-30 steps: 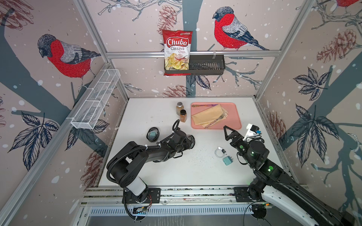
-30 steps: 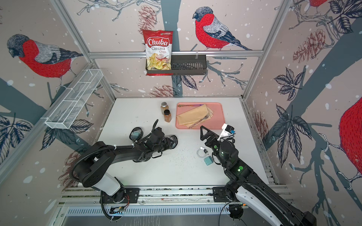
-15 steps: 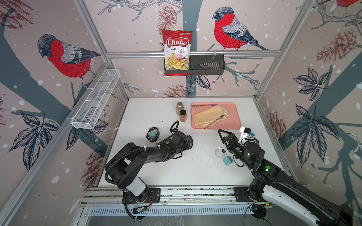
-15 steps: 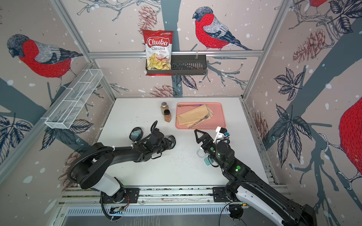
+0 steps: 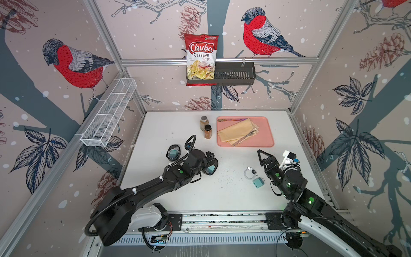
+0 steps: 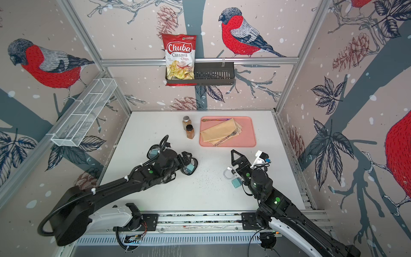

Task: Pack away charging kits
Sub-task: Place the storage bag at the center of the board, then adjust the storage bag at the center of the board.

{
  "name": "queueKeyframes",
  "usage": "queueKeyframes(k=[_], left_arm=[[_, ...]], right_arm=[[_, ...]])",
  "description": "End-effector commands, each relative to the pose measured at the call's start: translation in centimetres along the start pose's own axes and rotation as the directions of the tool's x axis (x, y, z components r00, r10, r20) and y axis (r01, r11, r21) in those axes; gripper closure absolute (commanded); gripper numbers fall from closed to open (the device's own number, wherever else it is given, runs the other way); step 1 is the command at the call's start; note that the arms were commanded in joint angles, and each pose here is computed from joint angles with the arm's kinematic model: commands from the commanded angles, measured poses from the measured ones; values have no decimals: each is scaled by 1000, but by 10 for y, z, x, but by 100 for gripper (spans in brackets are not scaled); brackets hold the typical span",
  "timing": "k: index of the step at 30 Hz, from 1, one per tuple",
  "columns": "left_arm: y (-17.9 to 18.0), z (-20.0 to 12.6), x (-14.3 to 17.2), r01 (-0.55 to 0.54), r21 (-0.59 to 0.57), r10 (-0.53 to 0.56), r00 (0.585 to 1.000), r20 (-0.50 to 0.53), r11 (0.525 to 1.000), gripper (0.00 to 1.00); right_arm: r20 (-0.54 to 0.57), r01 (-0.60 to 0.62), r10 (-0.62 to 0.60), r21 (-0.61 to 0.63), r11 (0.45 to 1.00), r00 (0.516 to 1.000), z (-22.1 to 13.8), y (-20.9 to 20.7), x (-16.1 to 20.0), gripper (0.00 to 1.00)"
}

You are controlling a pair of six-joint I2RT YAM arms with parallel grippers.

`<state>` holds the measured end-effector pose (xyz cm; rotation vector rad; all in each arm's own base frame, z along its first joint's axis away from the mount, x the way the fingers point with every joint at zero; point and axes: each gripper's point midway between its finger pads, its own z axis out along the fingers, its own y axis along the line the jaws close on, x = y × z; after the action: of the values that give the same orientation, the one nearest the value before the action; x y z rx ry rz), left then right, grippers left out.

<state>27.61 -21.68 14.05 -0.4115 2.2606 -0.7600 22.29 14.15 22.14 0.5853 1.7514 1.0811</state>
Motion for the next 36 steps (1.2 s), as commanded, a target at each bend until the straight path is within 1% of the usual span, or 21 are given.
queueKeyframes(k=[1, 3, 6, 8, 9, 12, 15, 17, 18, 20, 23, 26, 28, 32, 34, 36], left_arm=[[28, -33, -19, -59, -137, 70, 994, 82, 989, 3], [39, -55, -27, -35, -152, 55, 991, 124, 988, 3], [55, -78, -27, 5, -121, 16, 984, 177, 993, 3], [70, -91, -24, 63, -95, -42, 977, 207, 993, 3], [79, -95, -22, 81, -97, -58, 973, 223, 992, 3], [111, -110, -20, 165, -121, -125, 950, 287, 979, 3], [122, -117, -16, 184, -109, -145, 944, 295, 977, 3], [123, -118, -13, 187, -104, -151, 948, 281, 977, 3], [122, -117, -12, 182, -102, -149, 951, 271, 978, 3], [120, -115, -9, 187, -98, -158, 955, 253, 977, 3], [117, -113, -9, 201, -92, -173, 953, 248, 975, 3], [125, -110, -10, 241, -112, -204, 941, 270, 964, 3], [128, -108, -11, 265, -116, -224, 934, 279, 957, 3], [145, -113, -23, 326, -157, -255, 899, 357, 932, 3], [150, -115, -29, 347, -163, -264, 885, 384, 924, 3], [152, -113, -33, 356, -163, -273, 881, 386, 920, 3]], right_arm=[[0, 104, -105, -76, 992, 994, 3, 10, 3, 0], [-21, 136, -139, -99, 986, 990, 7, 11, 9, 0], [-66, 193, -204, -152, 969, 977, 12, 21, 19, 0], [-139, 275, -317, -256, 927, 938, 17, 38, 40, 0], [-169, 284, -338, -279, 917, 926, 20, 44, 47, 0], [-243, 335, -408, -292, 896, 880, 37, 55, 80, 1], [-299, 443, -519, -287, 849, 801, 54, 77, 124, 14], [-346, 482, -568, -306, 821, 747, 68, 90, 157, 31], [-359, 488, -580, -318, 813, 732, 74, 97, 169, 37], [-407, 505, -597, -318, 802, 692, 96, 97, 200, 50], [-460, 524, -602, -301, 797, 653, 129, 93, 234, 65], [-513, 520, -605, -317, 793, 609, 161, 92, 268, 77], [-542, 509, -602, -332, 794, 587, 178, 91, 288, 80], [-598, 484, -584, -342, 805, 549, 209, 83, 325, 84], [-620, 478, -575, -340, 810, 534, 220, 76, 339, 86], [-637, 447, -565, -359, 819, 524, 225, 73, 351, 86]])
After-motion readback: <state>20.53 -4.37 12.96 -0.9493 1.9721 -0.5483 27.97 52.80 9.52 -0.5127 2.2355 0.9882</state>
